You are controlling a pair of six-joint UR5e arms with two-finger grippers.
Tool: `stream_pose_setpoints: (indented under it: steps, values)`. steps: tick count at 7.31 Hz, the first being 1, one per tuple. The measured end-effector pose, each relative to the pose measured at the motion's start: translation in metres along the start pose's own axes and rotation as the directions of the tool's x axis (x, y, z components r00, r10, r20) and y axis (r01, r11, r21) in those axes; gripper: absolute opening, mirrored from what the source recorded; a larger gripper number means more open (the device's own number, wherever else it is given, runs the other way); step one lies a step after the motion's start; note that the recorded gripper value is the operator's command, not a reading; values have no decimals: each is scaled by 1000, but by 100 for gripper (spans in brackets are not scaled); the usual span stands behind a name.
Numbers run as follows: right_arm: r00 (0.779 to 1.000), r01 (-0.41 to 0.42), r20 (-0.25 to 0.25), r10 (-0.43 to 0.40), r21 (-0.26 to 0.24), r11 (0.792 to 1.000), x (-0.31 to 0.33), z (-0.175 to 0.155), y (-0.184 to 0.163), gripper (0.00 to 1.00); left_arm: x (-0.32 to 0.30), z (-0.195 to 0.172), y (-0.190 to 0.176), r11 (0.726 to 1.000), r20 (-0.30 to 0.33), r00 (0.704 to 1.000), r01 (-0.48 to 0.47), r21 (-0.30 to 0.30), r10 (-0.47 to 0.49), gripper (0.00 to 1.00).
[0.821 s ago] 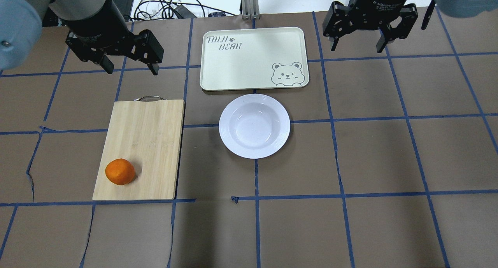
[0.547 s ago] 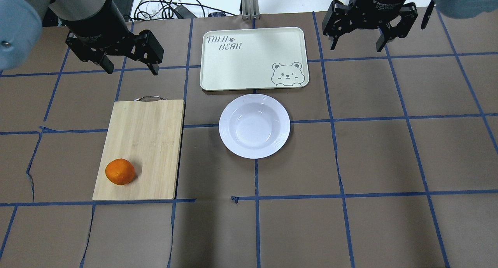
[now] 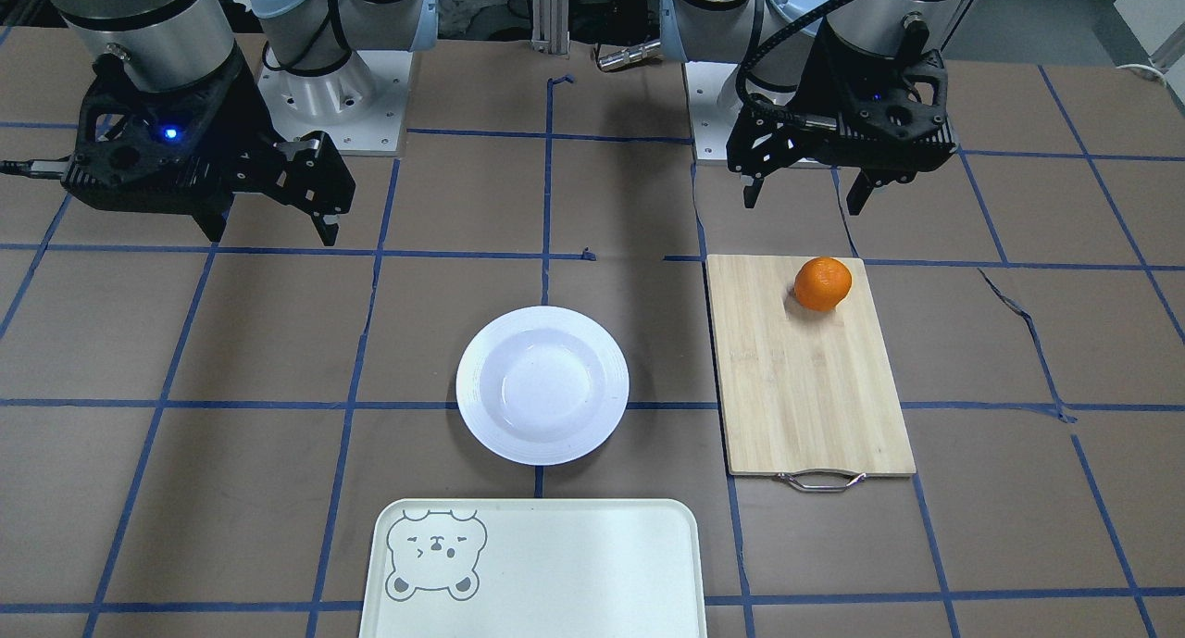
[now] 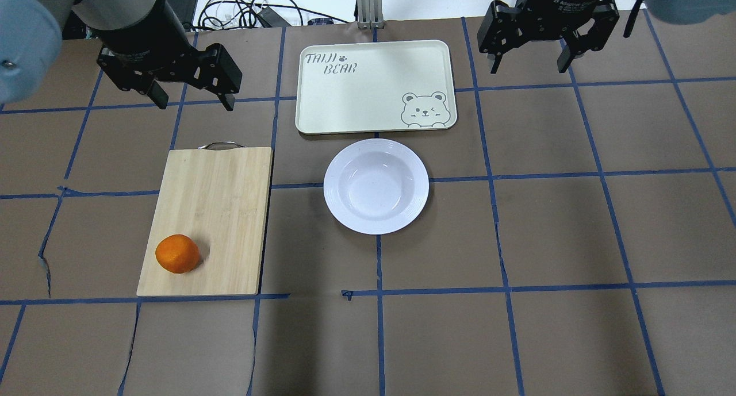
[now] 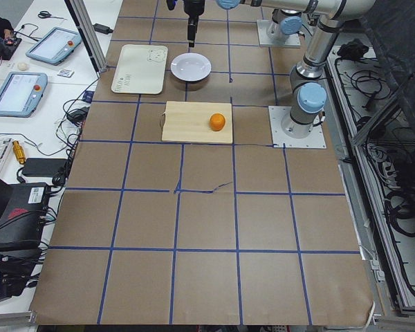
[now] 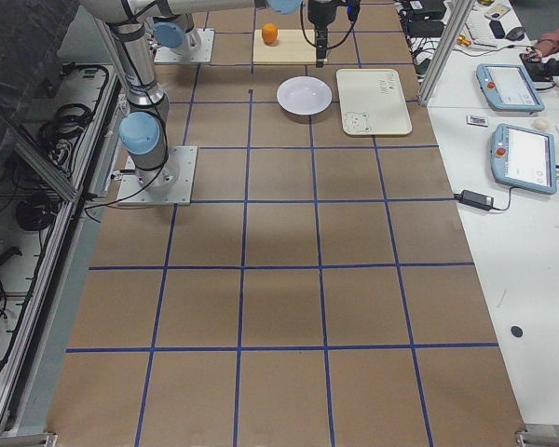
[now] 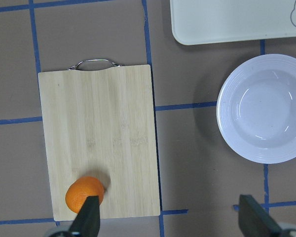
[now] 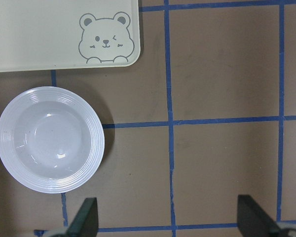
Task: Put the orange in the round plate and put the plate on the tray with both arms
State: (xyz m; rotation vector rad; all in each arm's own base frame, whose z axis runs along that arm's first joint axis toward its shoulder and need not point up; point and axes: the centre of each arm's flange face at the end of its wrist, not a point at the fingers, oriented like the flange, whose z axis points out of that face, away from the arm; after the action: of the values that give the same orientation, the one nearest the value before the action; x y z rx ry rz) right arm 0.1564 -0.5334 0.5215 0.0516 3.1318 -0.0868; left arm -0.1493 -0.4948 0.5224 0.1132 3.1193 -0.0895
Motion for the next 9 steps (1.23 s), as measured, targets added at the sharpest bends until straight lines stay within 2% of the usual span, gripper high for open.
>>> stream_pose_setpoints:
  steps: [9]
  values:
    - [1000,-8,10,7,12,1000,1,-1,-2,100,0,0,1,1000,0,1000,-1,-2,1,100]
